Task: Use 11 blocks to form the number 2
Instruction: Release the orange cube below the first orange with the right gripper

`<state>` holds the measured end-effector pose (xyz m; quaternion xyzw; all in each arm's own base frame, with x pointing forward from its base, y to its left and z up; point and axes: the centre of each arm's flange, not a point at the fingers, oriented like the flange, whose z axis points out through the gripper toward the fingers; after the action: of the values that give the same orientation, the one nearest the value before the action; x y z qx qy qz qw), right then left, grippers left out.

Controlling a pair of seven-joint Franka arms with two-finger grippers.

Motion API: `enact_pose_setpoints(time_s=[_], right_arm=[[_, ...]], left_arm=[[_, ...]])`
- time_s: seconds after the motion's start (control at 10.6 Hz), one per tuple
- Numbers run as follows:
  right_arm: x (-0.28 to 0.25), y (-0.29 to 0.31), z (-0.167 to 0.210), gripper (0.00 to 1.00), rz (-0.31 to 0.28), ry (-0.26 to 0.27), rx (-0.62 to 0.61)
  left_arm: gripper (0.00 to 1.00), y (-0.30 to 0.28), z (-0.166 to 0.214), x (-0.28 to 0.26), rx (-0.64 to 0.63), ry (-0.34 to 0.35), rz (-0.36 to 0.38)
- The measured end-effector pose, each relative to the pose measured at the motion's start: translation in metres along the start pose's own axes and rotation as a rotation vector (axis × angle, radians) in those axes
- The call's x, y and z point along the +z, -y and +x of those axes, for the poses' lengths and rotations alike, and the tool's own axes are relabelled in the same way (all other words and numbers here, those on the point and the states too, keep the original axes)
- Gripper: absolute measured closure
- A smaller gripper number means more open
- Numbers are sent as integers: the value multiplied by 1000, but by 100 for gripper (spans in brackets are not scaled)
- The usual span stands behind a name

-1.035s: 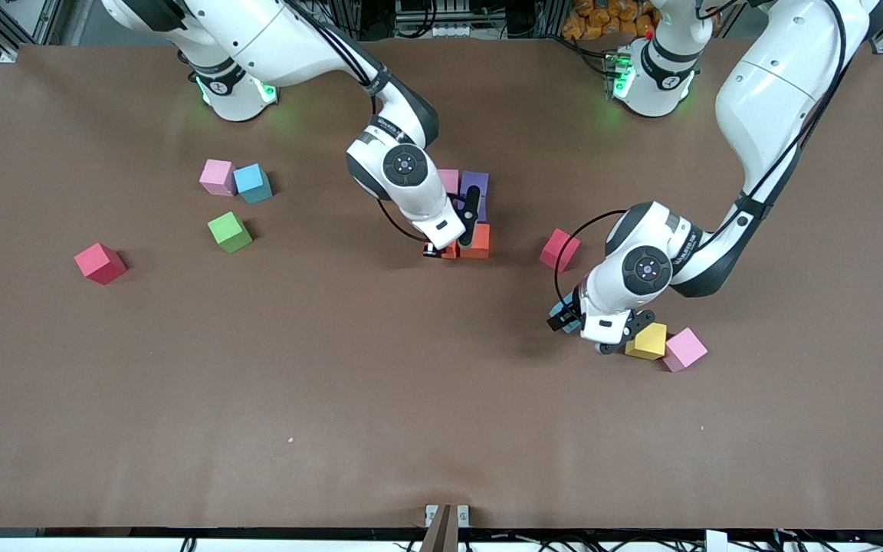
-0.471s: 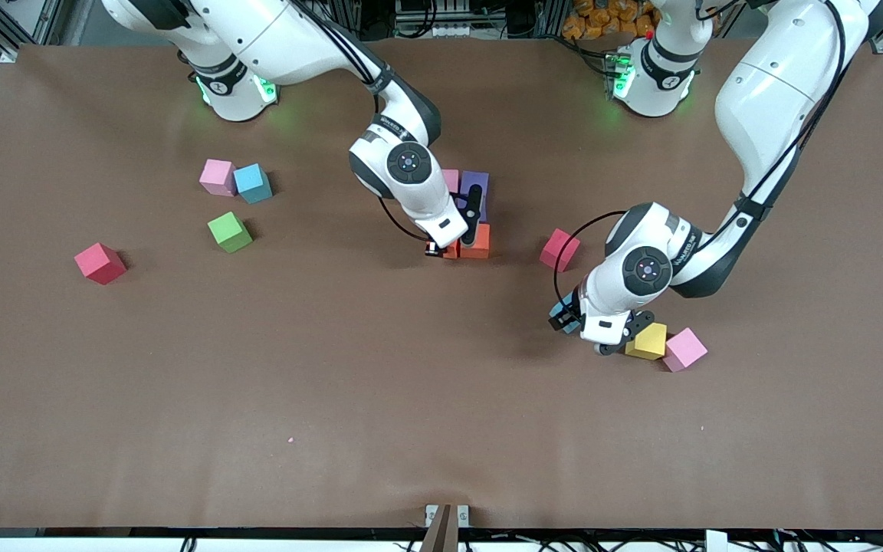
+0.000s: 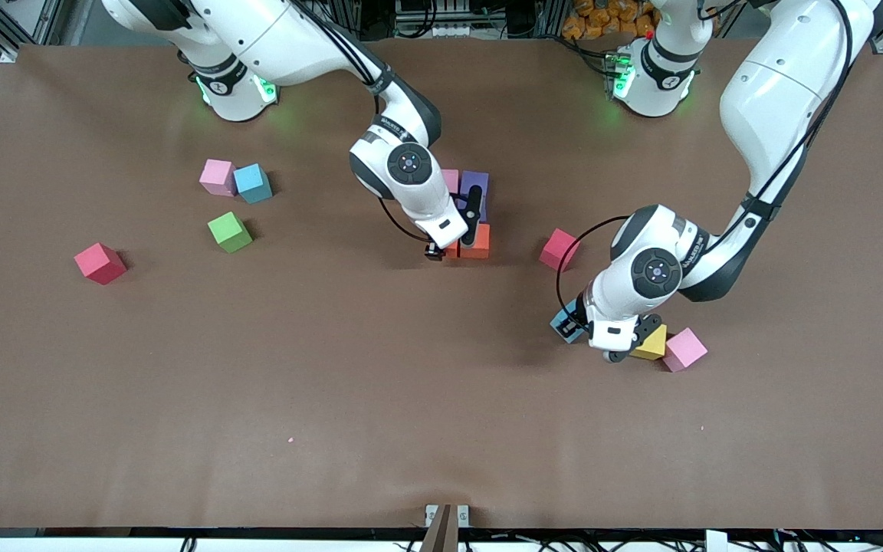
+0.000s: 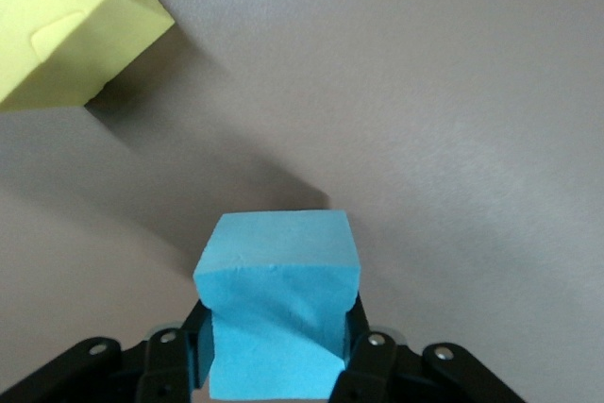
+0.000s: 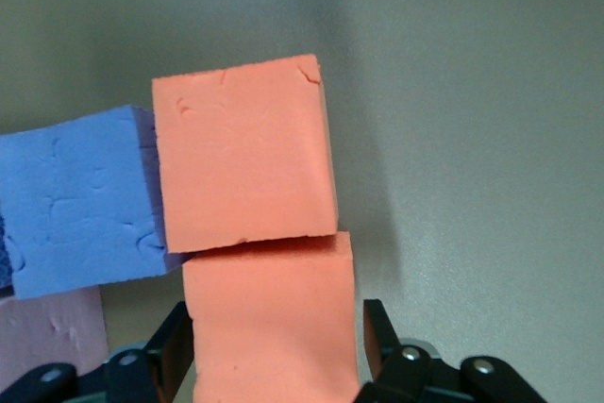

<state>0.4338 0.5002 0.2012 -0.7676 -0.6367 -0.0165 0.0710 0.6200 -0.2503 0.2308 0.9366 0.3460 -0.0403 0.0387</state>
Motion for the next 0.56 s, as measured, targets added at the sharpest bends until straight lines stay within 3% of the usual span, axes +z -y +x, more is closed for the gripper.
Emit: enact_pose_setpoints(time_s=[0.28, 0.47, 0.56], right_arm=[[-1, -2, 1, 17, -2, -3, 1], [-6, -5, 3, 3, -11, -12, 4], [-11, -8, 5, 1, -18, -19, 6]], left_arm=[[45, -8, -1, -9, -68, -7, -20], [45, -15, -6, -15, -115, -11, -31], [45, -18, -10, -18, -136, -12, -38]])
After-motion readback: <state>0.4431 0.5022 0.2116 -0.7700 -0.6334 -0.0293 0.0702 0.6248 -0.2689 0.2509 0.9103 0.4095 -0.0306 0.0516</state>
